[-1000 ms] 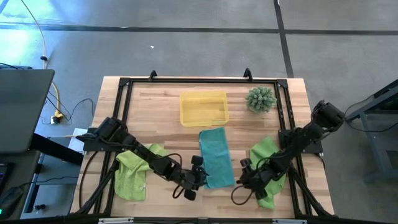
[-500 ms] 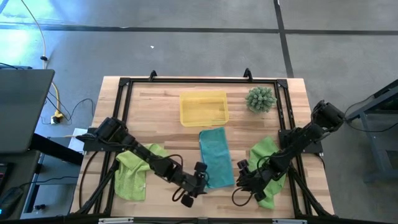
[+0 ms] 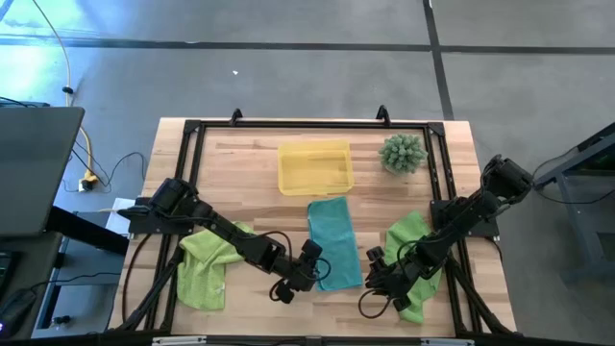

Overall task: Roll microfiber towels into tight, uniform cylinder then place into a basket
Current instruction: Roll the blue microfiber cloth

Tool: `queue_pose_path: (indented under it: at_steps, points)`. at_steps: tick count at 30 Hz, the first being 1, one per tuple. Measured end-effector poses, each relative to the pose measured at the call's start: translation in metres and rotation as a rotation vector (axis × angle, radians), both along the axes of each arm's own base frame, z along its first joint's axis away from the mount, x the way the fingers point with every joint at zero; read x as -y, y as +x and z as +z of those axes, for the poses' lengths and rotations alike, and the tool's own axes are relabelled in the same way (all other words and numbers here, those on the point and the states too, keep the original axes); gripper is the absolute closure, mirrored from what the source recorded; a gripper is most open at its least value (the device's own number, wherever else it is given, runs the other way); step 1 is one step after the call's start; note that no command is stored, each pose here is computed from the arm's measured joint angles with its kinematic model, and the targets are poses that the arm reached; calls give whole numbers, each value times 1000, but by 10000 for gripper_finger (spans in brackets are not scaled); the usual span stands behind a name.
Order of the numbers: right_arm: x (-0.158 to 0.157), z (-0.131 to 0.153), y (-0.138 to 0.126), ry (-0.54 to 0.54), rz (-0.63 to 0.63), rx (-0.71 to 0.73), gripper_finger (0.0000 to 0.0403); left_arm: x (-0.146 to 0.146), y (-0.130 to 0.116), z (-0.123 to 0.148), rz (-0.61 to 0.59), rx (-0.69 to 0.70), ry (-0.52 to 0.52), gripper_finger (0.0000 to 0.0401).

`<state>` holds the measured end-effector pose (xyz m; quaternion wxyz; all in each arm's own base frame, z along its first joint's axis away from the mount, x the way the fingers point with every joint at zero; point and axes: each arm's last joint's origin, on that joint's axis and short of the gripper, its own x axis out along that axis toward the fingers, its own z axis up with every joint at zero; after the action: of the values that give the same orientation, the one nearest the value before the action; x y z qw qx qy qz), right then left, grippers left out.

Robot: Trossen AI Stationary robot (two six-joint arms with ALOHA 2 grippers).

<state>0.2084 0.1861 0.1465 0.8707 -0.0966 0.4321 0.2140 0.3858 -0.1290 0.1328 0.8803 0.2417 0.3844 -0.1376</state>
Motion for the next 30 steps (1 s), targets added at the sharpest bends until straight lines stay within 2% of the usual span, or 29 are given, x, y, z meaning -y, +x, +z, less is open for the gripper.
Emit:
queue_pose_path:
  at_steps: [5,14,21,30]
  points:
    - [0,0,0,-1,0,0,205,-3,1,0,-34,5,30,252]
    - [0,0,0,-4,-1,-3,205,5,6,-17,-81,17,-2,251]
    - [0,0,0,-4,-1,-3,205,2,8,-22,-74,33,74,251]
    - [0,0,0,-4,-1,-4,205,-3,12,-27,-136,35,38,254]
